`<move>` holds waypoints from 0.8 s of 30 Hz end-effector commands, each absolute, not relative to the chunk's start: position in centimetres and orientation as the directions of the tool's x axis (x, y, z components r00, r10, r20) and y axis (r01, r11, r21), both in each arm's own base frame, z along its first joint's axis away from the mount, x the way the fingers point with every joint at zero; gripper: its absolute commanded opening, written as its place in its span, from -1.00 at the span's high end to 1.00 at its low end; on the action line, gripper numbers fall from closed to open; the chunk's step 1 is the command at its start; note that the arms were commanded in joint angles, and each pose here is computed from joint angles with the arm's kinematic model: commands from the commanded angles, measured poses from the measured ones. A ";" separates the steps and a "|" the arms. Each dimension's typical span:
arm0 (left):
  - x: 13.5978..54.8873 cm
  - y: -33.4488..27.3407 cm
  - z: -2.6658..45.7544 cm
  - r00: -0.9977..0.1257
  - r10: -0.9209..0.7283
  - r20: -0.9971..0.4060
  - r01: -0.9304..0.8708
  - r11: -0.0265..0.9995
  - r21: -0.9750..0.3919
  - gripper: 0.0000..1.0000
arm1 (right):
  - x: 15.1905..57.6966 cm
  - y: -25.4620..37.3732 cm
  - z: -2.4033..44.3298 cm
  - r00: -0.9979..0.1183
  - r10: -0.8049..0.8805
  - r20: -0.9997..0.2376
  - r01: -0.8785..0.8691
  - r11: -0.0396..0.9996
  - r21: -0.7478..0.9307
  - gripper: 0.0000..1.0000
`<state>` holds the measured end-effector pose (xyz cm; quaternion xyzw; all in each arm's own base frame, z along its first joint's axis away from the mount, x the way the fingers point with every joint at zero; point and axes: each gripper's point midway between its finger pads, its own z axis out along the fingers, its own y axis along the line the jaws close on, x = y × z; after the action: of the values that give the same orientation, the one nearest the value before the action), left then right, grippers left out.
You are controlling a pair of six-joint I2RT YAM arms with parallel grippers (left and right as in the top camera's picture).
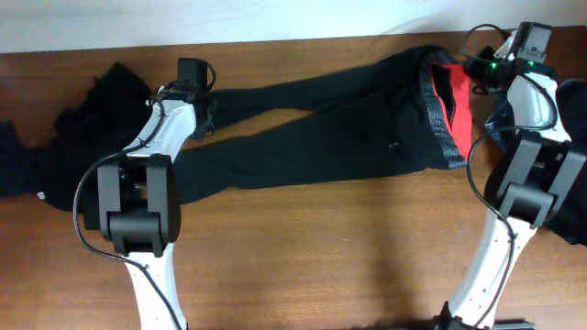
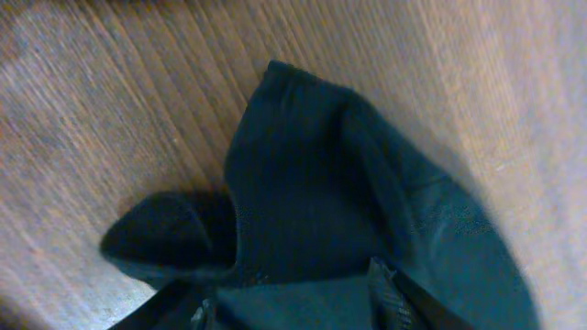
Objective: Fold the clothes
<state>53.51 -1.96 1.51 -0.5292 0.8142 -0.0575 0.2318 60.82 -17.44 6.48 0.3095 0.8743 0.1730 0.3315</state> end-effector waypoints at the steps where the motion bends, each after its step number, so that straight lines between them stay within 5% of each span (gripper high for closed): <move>1: 52.0 -1.5 -0.2 -0.497 -0.794 -0.351 -0.784 0.584 -0.210 -0.28 | 61.5 -15.0 9.4 -0.602 0.645 -0.471 0.355 0.745 0.565 0.00; 6: 52.0 -0.7 0.0 -0.540 -0.739 -0.403 -0.754 0.637 -0.159 -0.59 | 61.7 -13.7 9.3 -0.619 0.630 -0.469 0.344 0.754 0.559 -0.06; 9: 52.8 -0.7 0.3 -0.520 -0.743 -0.421 -0.752 0.632 -0.185 -0.61 | 61.9 -13.0 9.2 -0.624 0.622 -0.473 0.342 0.762 0.551 -0.11; 14: 54.2 -0.8 1.0 -0.373 -0.833 -0.410 -0.804 0.510 -0.305 -0.68 | 62.3 -12.2 8.8 -0.617 0.610 -0.497 0.371 0.783 0.499 -0.25; 17: 55.3 -0.8 1.5 -0.308 -0.862 -0.403 -0.807 0.461 -0.369 -0.66 | 62.5 -11.7 8.7 -0.605 0.618 -0.502 0.403 0.781 0.477 -0.28; 24: 56.0 -1.0 2.0 -0.264 -0.883 -0.389 -0.802 0.425 -0.419 -0.25 | 63.3 -11.5 8.8 -0.518 0.679 -0.520 0.500 0.734 0.459 -0.30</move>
<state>56.52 -1.68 3.38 -0.5063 0.8045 -0.0749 0.3014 62.44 -10.58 5.89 0.3041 0.8852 0.1522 0.3173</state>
